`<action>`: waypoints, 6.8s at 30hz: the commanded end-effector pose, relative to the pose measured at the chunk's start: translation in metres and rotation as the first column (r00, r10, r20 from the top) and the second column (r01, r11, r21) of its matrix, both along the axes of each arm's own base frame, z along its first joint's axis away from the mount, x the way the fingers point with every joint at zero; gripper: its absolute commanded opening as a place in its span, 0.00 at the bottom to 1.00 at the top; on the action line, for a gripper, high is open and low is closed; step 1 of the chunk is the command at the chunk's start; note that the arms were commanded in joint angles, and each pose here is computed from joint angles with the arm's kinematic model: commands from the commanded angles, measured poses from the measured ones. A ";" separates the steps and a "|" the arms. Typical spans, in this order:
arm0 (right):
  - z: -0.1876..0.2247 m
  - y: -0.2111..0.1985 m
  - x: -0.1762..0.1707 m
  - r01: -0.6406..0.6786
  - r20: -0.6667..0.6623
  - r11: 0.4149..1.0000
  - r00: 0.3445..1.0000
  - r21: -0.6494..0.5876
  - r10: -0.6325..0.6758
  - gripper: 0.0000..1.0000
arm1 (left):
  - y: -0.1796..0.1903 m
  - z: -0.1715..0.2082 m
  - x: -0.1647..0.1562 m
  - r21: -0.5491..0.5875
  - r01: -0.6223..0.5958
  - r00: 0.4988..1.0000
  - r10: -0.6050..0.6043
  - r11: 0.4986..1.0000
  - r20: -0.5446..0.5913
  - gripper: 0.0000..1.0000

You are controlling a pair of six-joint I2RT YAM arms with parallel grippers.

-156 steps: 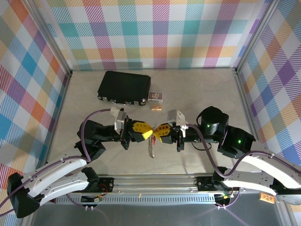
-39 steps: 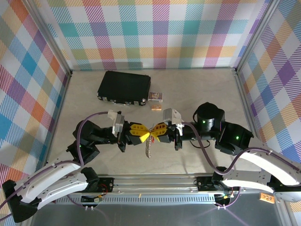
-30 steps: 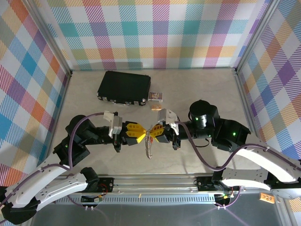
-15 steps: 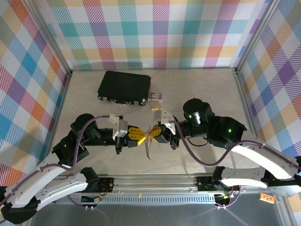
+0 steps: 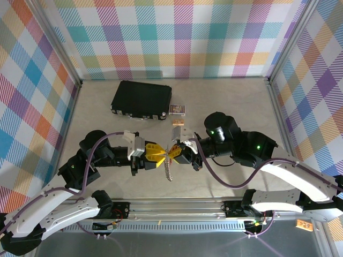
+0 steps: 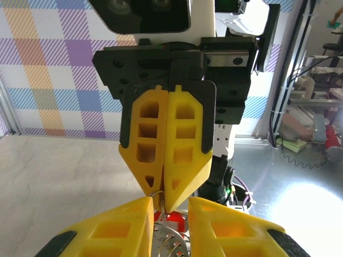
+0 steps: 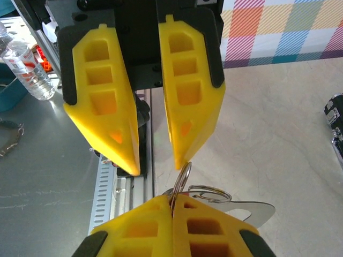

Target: Put the keys on the keyring

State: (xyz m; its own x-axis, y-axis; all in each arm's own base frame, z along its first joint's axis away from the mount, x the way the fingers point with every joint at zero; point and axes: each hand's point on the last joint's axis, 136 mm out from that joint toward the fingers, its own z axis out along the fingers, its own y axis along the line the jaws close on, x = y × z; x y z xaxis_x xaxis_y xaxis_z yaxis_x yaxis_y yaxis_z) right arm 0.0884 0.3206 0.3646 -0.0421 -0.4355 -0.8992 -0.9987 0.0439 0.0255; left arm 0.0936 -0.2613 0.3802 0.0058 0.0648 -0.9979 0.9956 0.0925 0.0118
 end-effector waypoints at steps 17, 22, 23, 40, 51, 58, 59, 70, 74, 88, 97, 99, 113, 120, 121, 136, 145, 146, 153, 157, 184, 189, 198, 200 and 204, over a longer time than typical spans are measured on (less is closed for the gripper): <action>0.021 0.002 -0.008 -0.044 0.037 0.998 0.998 0.045 0.043 0.00 | -0.003 0.002 0.005 0.004 -0.018 1.000 0.017 1.000 0.016 0.20; 0.022 0.003 -0.008 -0.048 0.036 0.998 0.998 0.049 0.047 0.00 | -0.002 0.005 0.002 -0.014 -0.006 1.000 0.006 1.000 0.018 0.00; 0.022 0.003 -0.009 -0.049 0.035 0.998 0.998 0.048 0.047 0.00 | -0.002 0.007 0.002 -0.022 -0.005 1.000 0.005 1.000 0.020 0.00; 0.048 -0.013 -0.021 -0.061 0.057 0.979 0.997 0.194 0.051 0.09 | -0.002 0.050 -0.014 -0.280 0.103 0.995 -0.098 0.955 0.030 0.00; 0.048 -0.017 -0.021 -0.053 0.073 0.977 0.997 0.205 0.039 0.27 | -0.005 0.055 -0.014 -0.328 0.122 0.992 -0.123 0.937 0.016 0.00; 0.051 -0.022 -0.018 -0.025 0.084 0.973 0.996 0.231 0.006 0.17 | -0.006 0.055 -0.012 -0.322 0.119 0.992 -0.122 0.939 0.012 0.00; 0.051 -0.021 -0.017 -0.024 0.084 0.973 0.996 0.229 0.005 0.15 | -0.007 0.055 -0.012 -0.321 0.121 0.992 -0.123 0.939 0.012 0.00; 0.043 -0.013 -0.011 -0.013 0.083 0.983 0.997 0.184 -0.002 0.02 | -0.006 0.056 -0.016 -0.330 0.143 0.989 -0.144 0.933 0.022 0.00; 0.044 -0.013 -0.011 -0.012 0.081 0.983 0.997 0.183 -0.003 0.03 | -0.006 0.057 -0.016 -0.329 0.142 0.989 -0.143 0.934 0.021 0.00; 0.042 -0.022 -0.016 0.012 0.036 0.969 0.999 0.247 -0.022 0.38 | -0.003 0.059 -0.014 -0.338 0.117 0.993 -0.117 0.934 0.020 0.00; 0.029 -0.023 -0.019 0.028 -0.040 0.961 0.999 0.274 -0.017 0.33 | -0.003 0.058 -0.009 -0.345 0.094 0.995 -0.095 0.934 0.013 0.00; 0.027 -0.022 -0.020 0.025 -0.044 0.962 0.999 0.271 -0.014 0.33 | -0.004 0.056 -0.008 -0.345 0.091 0.996 -0.094 0.934 0.008 0.00; 0.023 -0.012 -0.016 0.025 -0.054 0.960 0.998 0.281 -0.010 0.41 | -0.007 0.055 -0.006 -0.349 0.092 0.995 -0.100 0.933 -0.003 0.00; 0.019 -0.007 -0.011 0.037 -0.057 0.962 0.998 0.272 -0.022 0.40 | -0.007 0.055 -0.006 -0.350 0.095 0.995 -0.103 0.932 -0.005 0.00; 0.019 -0.006 -0.010 0.042 -0.057 0.962 0.998 0.270 -0.027 0.40 | -0.007 0.055 -0.006 -0.349 0.095 0.995 -0.103 0.932 -0.005 0.00; 0.015 -0.003 -0.004 0.066 -0.051 0.962 0.997 0.266 -0.055 0.27 | -0.007 0.056 -0.007 -0.353 0.100 0.994 -0.108 0.930 -0.005 0.00; 0.016 -0.005 -0.002 0.077 -0.035 0.961 0.997 0.266 -0.070 0.13 | -0.005 0.056 -0.008 -0.352 0.096 0.995 -0.103 0.931 0.000 0.00; 0.016 -0.006 -0.001 0.079 -0.033 0.960 0.997 0.267 -0.073 0.11 | -0.005 0.055 -0.007 -0.350 0.094 0.995 -0.101 0.932 -0.001 0.00; 0.018 -0.009 0.001 0.087 -0.005 0.959 0.996 0.271 -0.089 0.01 | -0.008 0.050 -0.004 -0.330 0.082 0.996 -0.089 0.940 -0.008 0.00; 0.019 -0.012 0.004 0.102 0.011 0.958 0.994 0.267 -0.108 0.00 | -0.010 0.048 -0.002 -0.318 0.077 0.996 -0.084 0.945 -0.008 0.00; 0.026 -0.028 0.013 0.170 0.055 0.945 0.980 0.281 -0.193 0.00 | -0.016 0.030 0.012 -0.211 0.014 1.000 -0.014 0.977 -0.001 0.00; 0.023 -0.030 0.014 0.185 0.056 0.947 0.977 0.264 -0.206 0.00 | -0.013 0.031 0.011 -0.211 0.002 1.000 0.000 0.978 0.008 0.00; 0.024 -0.034 0.015 0.180 0.095 0.952 0.973 0.248 -0.209 0.00 | -0.010 0.019 0.019 -0.168 -0.053 0.998 0.055 0.984 0.007 0.00; 0.023 -0.034 0.015 0.181 0.093 0.953 0.974 0.242 -0.208 0.00 | -0.010 0.016 0.020 -0.155 -0.060 0.998 0.063 0.986 0.010 0.00; 0.020 -0.032 0.016 0.184 0.089 0.956 0.974 0.230 -0.209 0.00 | -0.013 0.008 0.024 -0.125 -0.071 0.997 0.072 0.990 0.010 0.00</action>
State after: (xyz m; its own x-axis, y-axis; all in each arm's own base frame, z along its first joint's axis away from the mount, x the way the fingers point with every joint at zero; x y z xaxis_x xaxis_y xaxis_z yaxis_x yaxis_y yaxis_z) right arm 0.1070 0.2891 0.3646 -0.0411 -0.2659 -0.9631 -0.9666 0.2545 -0.0291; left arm 0.1165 -0.2751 0.3832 -0.0132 -0.0655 -0.9978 0.9884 0.1503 -0.0230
